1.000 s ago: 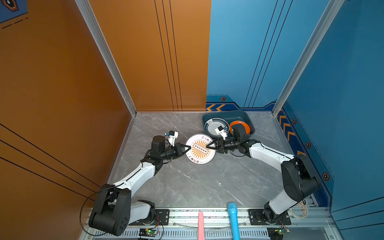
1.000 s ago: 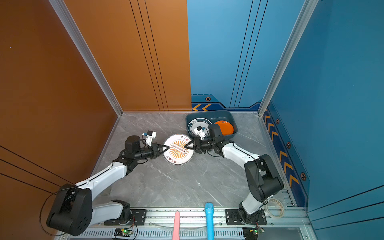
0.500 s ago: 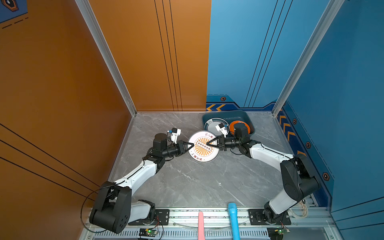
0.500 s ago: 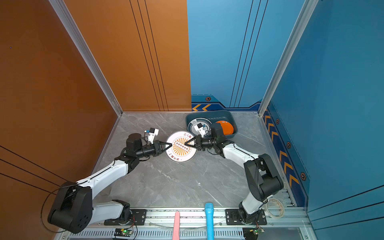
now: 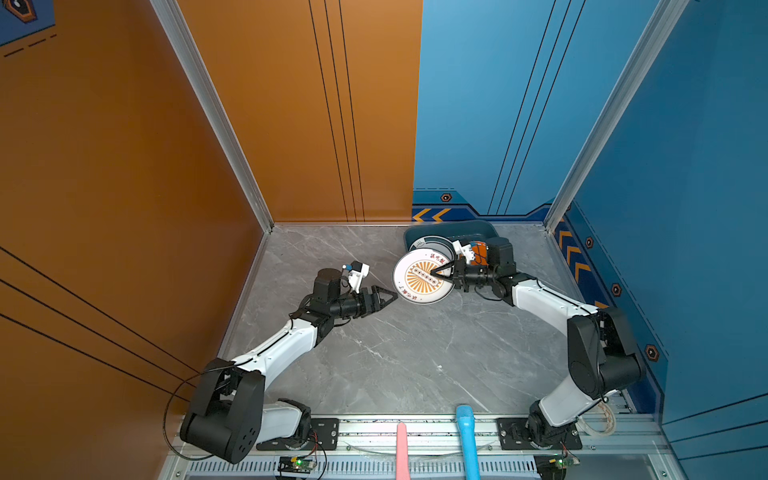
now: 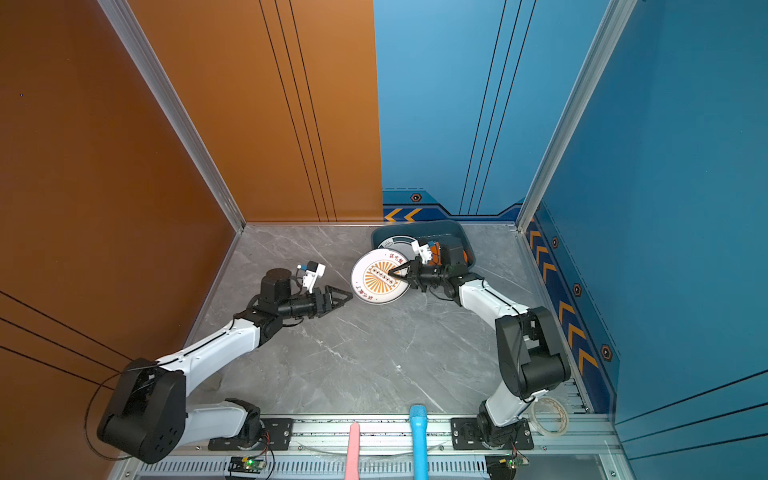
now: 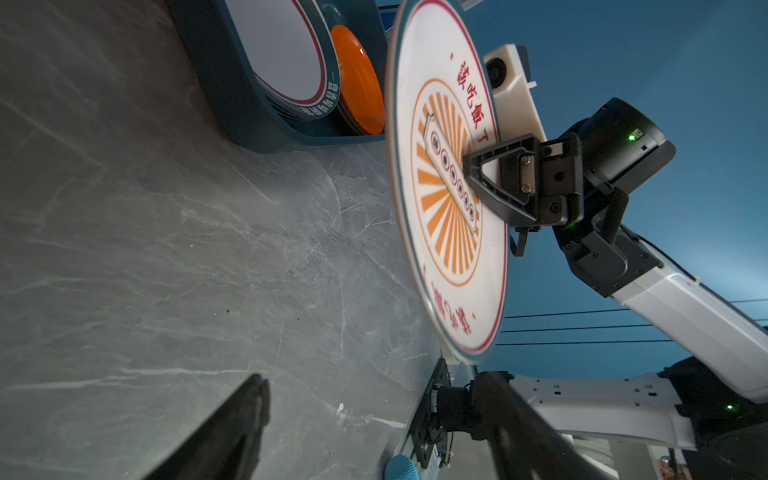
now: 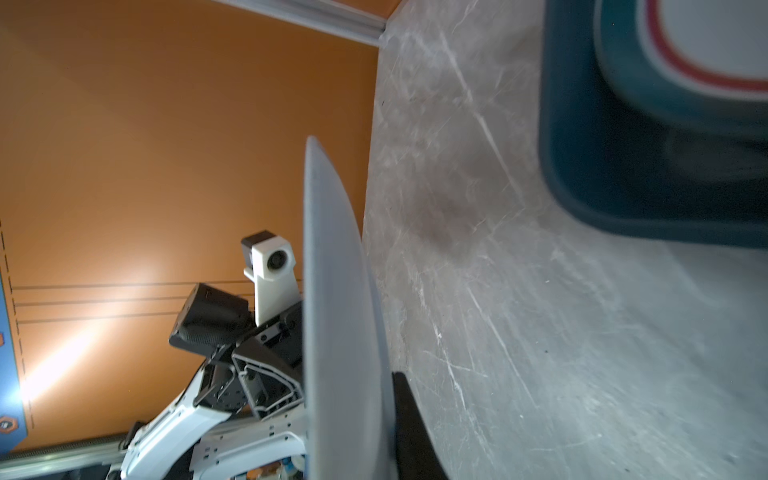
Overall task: Place the plates into the plastic bin on the countertop
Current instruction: 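Carry the sunburst plate into the bin with the right gripper while the left releases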
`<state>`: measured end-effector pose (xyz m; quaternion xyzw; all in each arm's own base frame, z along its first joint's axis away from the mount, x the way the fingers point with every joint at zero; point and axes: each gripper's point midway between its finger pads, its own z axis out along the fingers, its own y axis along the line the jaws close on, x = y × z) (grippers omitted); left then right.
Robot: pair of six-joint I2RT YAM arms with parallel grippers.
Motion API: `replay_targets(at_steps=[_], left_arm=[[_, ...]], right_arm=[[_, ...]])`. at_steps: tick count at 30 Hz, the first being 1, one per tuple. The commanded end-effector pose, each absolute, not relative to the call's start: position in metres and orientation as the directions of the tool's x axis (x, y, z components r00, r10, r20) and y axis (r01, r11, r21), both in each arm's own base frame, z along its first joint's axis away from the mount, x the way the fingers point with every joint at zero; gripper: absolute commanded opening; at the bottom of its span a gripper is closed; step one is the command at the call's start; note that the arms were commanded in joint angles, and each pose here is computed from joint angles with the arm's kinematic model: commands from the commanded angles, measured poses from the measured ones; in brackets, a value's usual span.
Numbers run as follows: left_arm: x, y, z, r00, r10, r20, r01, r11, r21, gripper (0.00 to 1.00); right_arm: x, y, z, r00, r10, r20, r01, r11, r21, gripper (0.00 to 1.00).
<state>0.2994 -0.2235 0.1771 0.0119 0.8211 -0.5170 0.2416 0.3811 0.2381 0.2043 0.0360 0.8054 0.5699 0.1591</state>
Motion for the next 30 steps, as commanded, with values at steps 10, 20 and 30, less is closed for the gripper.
replay_targets(at_steps=[10,20,30], left_arm=[[0.289,-0.203,0.182,-0.855,-0.209,-0.475,0.288,0.570,-0.769,0.98],[0.282,-0.189,0.179,-0.851,-0.220,-0.477,0.281,0.576,-0.768,0.98],[0.283,-0.183,0.179,-0.849,-0.236,-0.474,0.274,0.570,-0.775,0.98]], right_arm=[[0.475,0.169,0.179,-0.884,0.387,-0.263,0.061,0.652,0.756,0.00],[0.518,0.165,0.133,-0.887,0.411,-0.212,0.157,0.698,0.698,0.00],[0.529,0.170,0.100,-0.892,0.418,-0.174,0.192,0.697,0.691,0.00]])
